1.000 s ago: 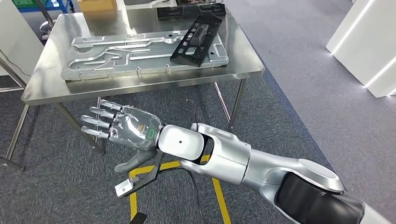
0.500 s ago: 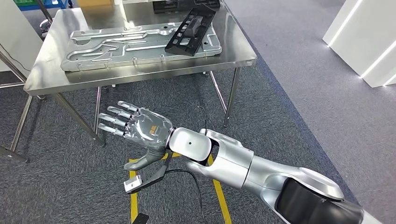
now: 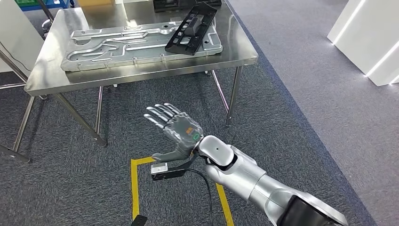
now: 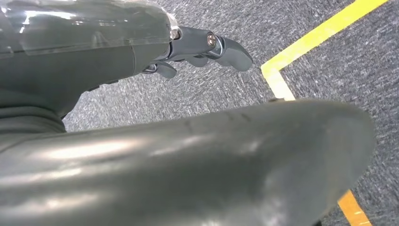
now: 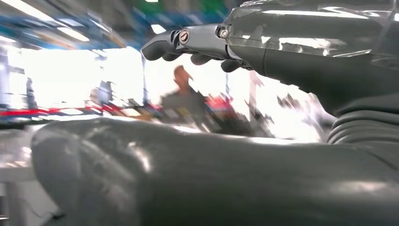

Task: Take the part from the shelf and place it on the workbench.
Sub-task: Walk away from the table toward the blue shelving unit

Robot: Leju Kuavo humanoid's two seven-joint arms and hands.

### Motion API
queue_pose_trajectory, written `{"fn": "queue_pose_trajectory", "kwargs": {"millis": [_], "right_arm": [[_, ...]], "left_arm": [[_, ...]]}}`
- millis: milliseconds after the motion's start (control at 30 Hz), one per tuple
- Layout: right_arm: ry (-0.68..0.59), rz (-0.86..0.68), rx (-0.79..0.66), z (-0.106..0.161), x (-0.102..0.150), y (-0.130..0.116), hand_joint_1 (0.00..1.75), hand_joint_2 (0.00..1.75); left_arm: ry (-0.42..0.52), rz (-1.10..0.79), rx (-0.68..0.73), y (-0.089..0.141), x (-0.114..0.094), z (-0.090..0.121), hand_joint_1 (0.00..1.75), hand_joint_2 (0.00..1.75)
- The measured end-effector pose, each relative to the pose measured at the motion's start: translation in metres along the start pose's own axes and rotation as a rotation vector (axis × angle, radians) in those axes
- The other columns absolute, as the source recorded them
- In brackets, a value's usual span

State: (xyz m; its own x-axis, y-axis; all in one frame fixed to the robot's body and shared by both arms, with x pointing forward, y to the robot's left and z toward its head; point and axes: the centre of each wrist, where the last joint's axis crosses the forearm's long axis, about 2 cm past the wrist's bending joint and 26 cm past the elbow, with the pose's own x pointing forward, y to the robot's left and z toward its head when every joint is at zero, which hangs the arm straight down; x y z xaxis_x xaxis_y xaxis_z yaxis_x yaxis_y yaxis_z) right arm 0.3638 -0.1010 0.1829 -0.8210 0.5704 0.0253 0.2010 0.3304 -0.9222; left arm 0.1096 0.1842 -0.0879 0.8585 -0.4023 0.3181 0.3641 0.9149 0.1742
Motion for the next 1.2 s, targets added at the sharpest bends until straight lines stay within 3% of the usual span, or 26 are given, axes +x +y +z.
{"fn": "queue_pose_trajectory", "kwargs": {"millis": [100, 200, 367, 567, 833, 1200], "right_arm": [[0.215, -0.106, -0.012, 0.049, -0.019, 0.036, 0.00, 0.00], [0.465, -0.162, 0.047, 0.114, -0.020, 0.075, 0.00, 0.00], [0.790, -0.195, 0.230, 0.205, 0.005, 0.116, 0.00, 0.00], [1.112, -0.371, 0.382, 0.271, 0.041, 0.139, 0.00, 0.00], [1.344, -0.692, 0.608, 0.310, 0.089, 0.157, 0.00, 0.00], [1.395, -0.727, 0.904, 0.326, 0.115, 0.162, 0.00, 0.00]], "left_arm": [[0.001, 0.008, 0.008, 0.000, -0.001, 0.000, 0.00, 0.00], [0.002, 0.006, 0.012, 0.001, -0.003, 0.000, 0.00, 0.00], [0.005, -0.004, 0.015, 0.001, -0.004, 0.000, 0.00, 0.00], [0.013, -0.011, 0.021, 0.001, -0.005, 0.000, 0.00, 0.00], [0.026, -0.050, 0.001, 0.000, -0.005, 0.000, 0.00, 0.00], [0.030, -0.160, -0.025, -0.003, -0.001, 0.001, 0.00, 0.00]]}}
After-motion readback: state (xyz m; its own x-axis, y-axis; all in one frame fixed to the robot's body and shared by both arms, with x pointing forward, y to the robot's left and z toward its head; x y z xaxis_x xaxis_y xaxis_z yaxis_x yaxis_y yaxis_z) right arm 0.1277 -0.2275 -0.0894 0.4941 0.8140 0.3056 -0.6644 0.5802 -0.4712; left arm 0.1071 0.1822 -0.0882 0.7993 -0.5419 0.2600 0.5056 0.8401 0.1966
